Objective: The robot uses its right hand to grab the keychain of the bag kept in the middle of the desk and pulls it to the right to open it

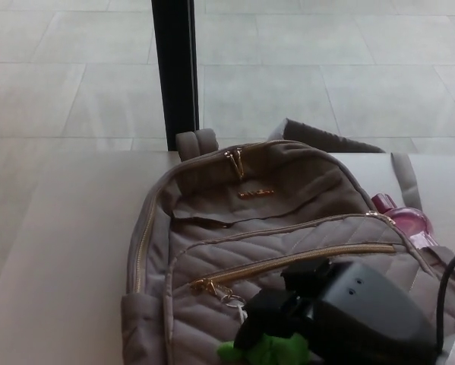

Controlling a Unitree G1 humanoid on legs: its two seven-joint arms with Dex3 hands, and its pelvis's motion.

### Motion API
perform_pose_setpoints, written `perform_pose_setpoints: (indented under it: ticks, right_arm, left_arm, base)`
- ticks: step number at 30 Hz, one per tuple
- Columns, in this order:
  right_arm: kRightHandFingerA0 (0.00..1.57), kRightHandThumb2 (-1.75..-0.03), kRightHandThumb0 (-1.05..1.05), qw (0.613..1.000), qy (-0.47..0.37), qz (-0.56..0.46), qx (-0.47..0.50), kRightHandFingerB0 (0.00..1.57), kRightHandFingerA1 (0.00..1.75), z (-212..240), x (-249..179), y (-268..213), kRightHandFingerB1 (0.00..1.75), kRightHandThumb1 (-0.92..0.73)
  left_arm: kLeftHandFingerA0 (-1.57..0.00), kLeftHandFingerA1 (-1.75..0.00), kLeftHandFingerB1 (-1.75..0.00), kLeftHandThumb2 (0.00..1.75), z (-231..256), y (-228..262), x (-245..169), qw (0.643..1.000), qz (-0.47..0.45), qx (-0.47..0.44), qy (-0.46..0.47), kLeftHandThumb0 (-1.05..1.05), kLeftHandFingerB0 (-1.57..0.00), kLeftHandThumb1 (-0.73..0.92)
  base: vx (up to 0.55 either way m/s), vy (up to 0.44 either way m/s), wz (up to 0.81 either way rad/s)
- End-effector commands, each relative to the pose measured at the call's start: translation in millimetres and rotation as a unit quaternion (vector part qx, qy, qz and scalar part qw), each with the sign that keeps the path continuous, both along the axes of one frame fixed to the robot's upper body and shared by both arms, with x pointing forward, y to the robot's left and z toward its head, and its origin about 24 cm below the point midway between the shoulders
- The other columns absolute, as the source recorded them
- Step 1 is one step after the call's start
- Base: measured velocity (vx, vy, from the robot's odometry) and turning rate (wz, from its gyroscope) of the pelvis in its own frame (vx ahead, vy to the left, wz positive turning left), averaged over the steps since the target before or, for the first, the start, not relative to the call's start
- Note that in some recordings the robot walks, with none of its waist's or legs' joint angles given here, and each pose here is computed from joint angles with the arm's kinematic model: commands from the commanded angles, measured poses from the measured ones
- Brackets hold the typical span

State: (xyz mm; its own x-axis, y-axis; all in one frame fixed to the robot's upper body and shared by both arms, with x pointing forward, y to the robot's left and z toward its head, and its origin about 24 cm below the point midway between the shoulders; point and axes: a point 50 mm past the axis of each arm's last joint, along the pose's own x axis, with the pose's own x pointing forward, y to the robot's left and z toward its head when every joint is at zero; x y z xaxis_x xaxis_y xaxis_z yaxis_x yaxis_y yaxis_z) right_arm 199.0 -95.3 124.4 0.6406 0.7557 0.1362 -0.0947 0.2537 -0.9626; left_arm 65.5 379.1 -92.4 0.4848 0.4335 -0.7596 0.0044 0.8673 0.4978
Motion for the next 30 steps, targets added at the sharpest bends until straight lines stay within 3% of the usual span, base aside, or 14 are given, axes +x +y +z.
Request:
perform_pose_setpoints:
  ticks: [1, 2, 5, 6, 7, 11, 12, 15, 23, 30]
  right_arm:
    - [1.24, -1.01, -0.58, 0.998, 0.017, -0.035, -0.05, 0.91, 1.75, -20.7, -1.2, -6.8, 1.16, -0.59]
    - [1.29, -1.03, -0.58, 0.998, 0.015, -0.036, -0.049, 0.9, 1.74, -20.7, -1.4, -6.4, 1.15, -0.57]
    - [1.22, -1.06, -0.54, 0.999, 0.008, -0.039, -0.035, 0.92, 1.75, -21.2, -1.7, -6.2, 1.17, -0.52]
    - [1.39, -1.11, -0.57, 0.999, 0.008, -0.04, -0.03, 0.94, 1.55, -22.9, -1.6, -8.3, 1.12, -0.5]
    - [1.26, -1.12, -0.53, 0.999, 0.01, -0.041, -0.026, 0.9, 1.75, -23.6, -1.2, -9.5, 1.18, -0.57]
    - [1.15, -1.04, -0.5, 0.999, 0.014, -0.046, -0.009, 0.84, 1.75, -27.2, -1.3, -17.0, 1.29, -0.65]
    - [1.09, -1.01, -0.48, 0.999, 0.015, -0.046, 0.002, 0.78, 1.75, -28.0, -1.3, -20.6, 1.4, -0.66]
    - [1.08, -1.32, -0.48, 0.998, 0.026, -0.055, 0.012, 0.78, 1.75, -29.1, -1.7, -26.0, 1.75, -0.55]
    - [1.15, -1.35, -0.53, 0.998, 0.009, -0.06, 0.002, 0.83, 1.75, -12.6, 10.8, -49.6, 1.75, -0.59]
    - [1.21, -1.36, -0.49, 0.997, -0.059, -0.053, -0.011, 0.84, 1.75, 11.9, 23.3, -66.3, 1.75, -0.56]
  left_arm:
    - [-0.6, -0.55, -0.41, 0.65, 0.2, 1.6, -2.0, 1.0, 0.013, 0.003, -0.002, -0.64, -0.5, 0.82]
    - [-0.59, -0.55, -0.41, 0.65, 0.1, 1.5, -2.0, 1.0, 0.012, 0.004, -0.001, -0.65, -0.49, 0.82]
    - [-0.57, -0.52, -0.41, 0.65, -0.1, 1.3, -2.5, 1.0, 0.005, 0.01, 0.003, -0.69, -0.49, 0.82]
    - [-0.59, -0.54, -0.41, 0.64, 0.3, 1.3, -2.5, 1.0, 0.004, 0.009, 0.0, -0.69, -0.5, 0.83]
    - [-0.57, -0.54, -0.41, 0.65, 0.5, 1.3, -2.6, 1.0, 0.003, 0.009, -0.001, -0.7, -0.49, 0.83]
    - [-0.6, -0.57, -0.42, 0.65, 1.9, 2.4, -2.4, 1.0, -0.006, 0.012, -0.001, -0.71, -0.49, 0.84]
    - [-0.58, -0.58, -0.43, 0.65, 2.1, 2.2, -2.3, 1.0, -0.007, 0.013, -0.003, -0.71, -0.5, 0.84]
    - [-0.62, -0.61, -0.42, 0.65, 0.6, 1.4, -4.9, 1.0, 0.001, 0.005, -0.002, -0.71, -0.5, 0.84]
    - [-0.63, -0.65, -0.44, 0.65, 0.6, 1.8, -3.8, 1.0, 0.001, 0.01, 0.002, -0.7, -0.53, 0.85]
    - [-0.64, -0.64, -0.44, 0.65, 0.4, 3.3, -9.3, 1.0, 0.008, 0.01, 0.007, -0.68, -0.53, 0.84]
  base:
    - [0.0, 0.0, 0.0]
    - [0.0, 0.0, 0.0]
    - [0.0, 0.0, 0.0]
    - [0.0, 0.0, 0.0]
    - [0.0, 0.0, 0.0]
    - [0.0, 0.0, 0.0]
    - [0.0, 0.0, 0.0]
    - [0.0, 0.0, 0.0]
    - [0.0, 0.0, 0.0]
    - [0.0, 0.0, 0.0]
